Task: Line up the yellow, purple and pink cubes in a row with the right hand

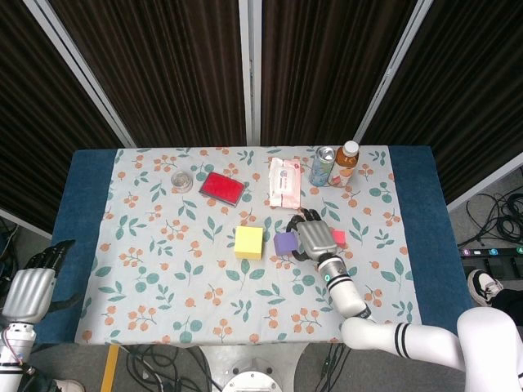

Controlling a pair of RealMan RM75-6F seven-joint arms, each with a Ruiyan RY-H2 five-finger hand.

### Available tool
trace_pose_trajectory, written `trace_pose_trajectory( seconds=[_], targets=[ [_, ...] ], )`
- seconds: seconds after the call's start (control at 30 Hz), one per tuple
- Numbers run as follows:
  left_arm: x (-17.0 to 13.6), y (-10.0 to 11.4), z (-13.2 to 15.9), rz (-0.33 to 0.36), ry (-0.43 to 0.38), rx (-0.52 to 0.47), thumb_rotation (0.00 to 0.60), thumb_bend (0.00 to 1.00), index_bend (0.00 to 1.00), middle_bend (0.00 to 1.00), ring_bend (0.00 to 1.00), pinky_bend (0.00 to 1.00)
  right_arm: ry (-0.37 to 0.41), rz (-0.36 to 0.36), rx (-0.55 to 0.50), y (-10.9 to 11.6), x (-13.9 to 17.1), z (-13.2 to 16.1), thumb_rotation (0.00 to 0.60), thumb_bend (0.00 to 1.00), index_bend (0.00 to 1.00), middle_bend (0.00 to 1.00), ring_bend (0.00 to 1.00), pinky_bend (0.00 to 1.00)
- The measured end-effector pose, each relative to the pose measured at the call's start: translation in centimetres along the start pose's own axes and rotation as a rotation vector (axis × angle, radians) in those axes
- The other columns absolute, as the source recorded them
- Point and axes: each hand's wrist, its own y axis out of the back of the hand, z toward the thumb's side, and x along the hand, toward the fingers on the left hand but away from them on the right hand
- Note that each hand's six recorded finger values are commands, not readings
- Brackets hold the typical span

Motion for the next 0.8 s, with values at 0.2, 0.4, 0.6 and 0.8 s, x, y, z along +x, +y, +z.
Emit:
trace_pose_trajectory(
  seconds=[0.2,0.4,0.6,0.8],
  targets=[
    [-0.1,0.0,-0.1,-0.002,0.001,-0.001,0.6,0.19,0.14,0.22,0.17,0.23,-0.017,0.014,-0.031,-0.5,-0.5,1.3,0.6,0.19,0.47,0.19,0.0,0.0],
    [0.0,-0.1,-0.1,-0.001,-0.002,-0.003,0.6,0.19,0.14,0.22,0.17,0.23,-0.035,0.02,-0.039,-1.0,-0.7,1.8,0.6,0.19,0.47,0.19,0.0,0.0],
    [-0.1,-0.2,-0.3,-0.003,0.003,-0.006,0.6,0.18,0.14,0.22,0.17,0.23,-0.043,0.022,-0.038,-1.2,-0.9,2.1,0.6,0.19,0.48,0.18,0.0,0.0],
    [-0.1,-0.3,-0.4,-0.002,0.003,-0.007,0.6,0.19,0.14,0.22,0.17,0.23,-0.044,0.022,-0.039,-1.4,-1.1,2.4,0.6,0.19,0.47,0.18,0.0,0.0]
  ],
)
